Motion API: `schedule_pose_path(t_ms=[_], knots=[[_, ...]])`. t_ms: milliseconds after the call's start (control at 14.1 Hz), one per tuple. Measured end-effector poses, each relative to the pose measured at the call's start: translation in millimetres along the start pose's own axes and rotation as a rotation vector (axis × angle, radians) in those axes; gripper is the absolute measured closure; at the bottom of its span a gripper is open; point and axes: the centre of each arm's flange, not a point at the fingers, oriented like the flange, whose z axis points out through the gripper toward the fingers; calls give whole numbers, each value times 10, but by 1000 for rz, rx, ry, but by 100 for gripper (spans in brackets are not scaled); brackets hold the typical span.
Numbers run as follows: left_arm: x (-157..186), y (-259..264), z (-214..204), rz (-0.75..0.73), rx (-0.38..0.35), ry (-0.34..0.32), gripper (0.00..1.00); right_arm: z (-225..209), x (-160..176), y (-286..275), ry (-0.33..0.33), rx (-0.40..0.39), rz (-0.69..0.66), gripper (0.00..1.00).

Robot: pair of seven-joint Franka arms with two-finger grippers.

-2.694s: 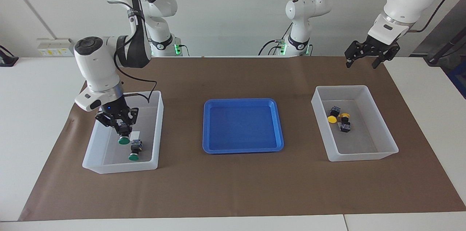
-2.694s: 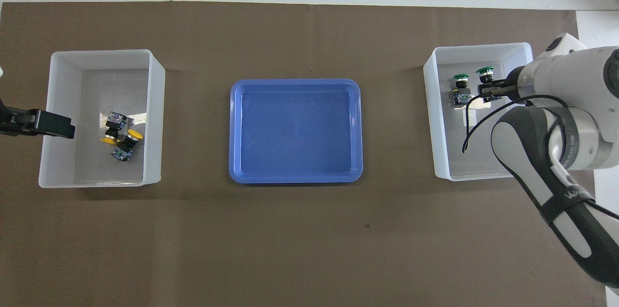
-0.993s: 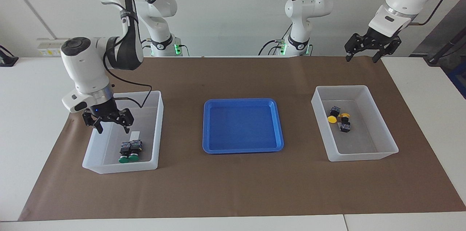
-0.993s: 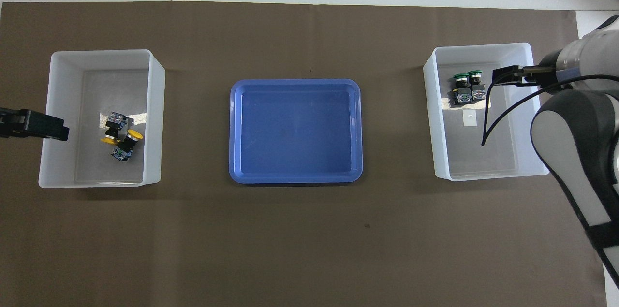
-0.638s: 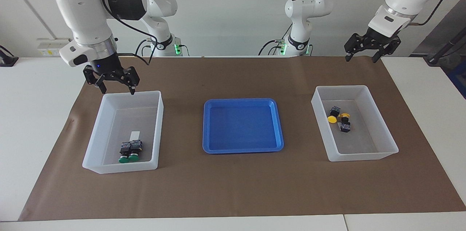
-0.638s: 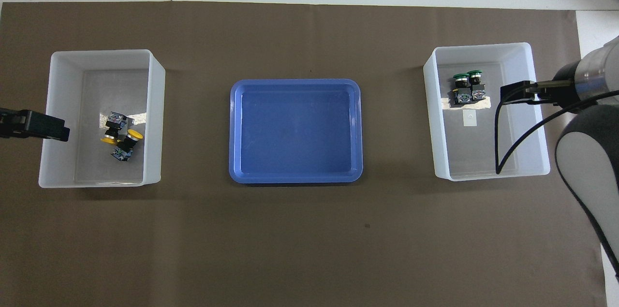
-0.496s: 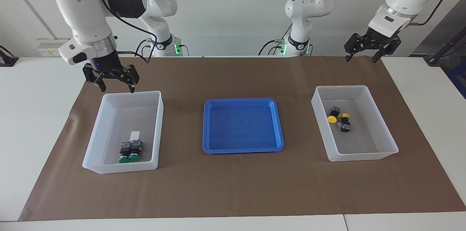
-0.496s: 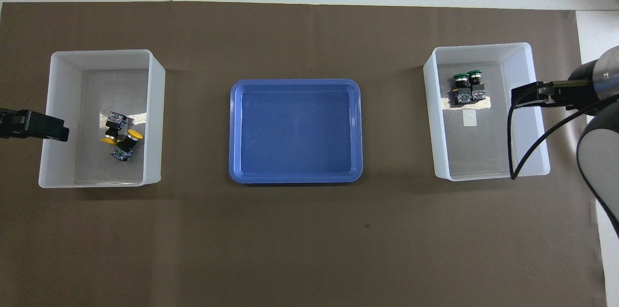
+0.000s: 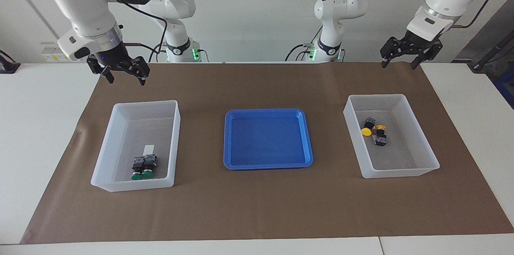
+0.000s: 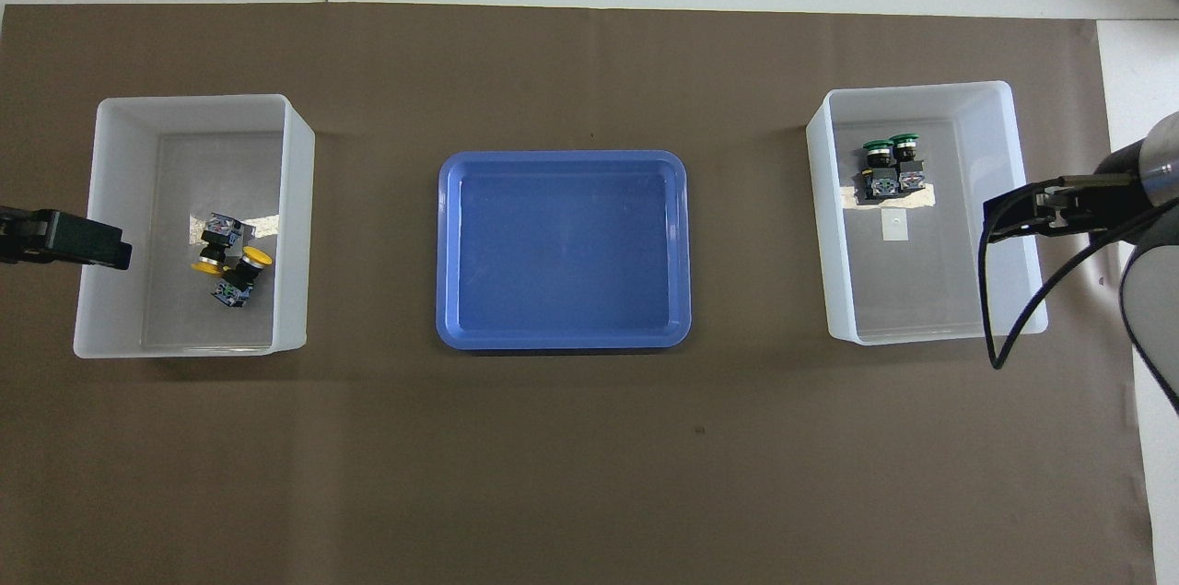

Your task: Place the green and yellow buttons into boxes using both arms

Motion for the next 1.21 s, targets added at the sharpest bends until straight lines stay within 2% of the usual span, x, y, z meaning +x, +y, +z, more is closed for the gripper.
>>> schedule_pose_path(t_ms=[213,496,780,1205], knots=[[0,0,0,0,0,0,0,-9,6,-21,7,1,-4,0],[0,0,0,0,0,0,0,-157,32,-13,49,7,-1,0],[0,0,0,0,0,0,0,-158,41,-54,42,76,6,0],[0,0,0,0,0,0,0,-130,53,-45,41,36,-1,0]])
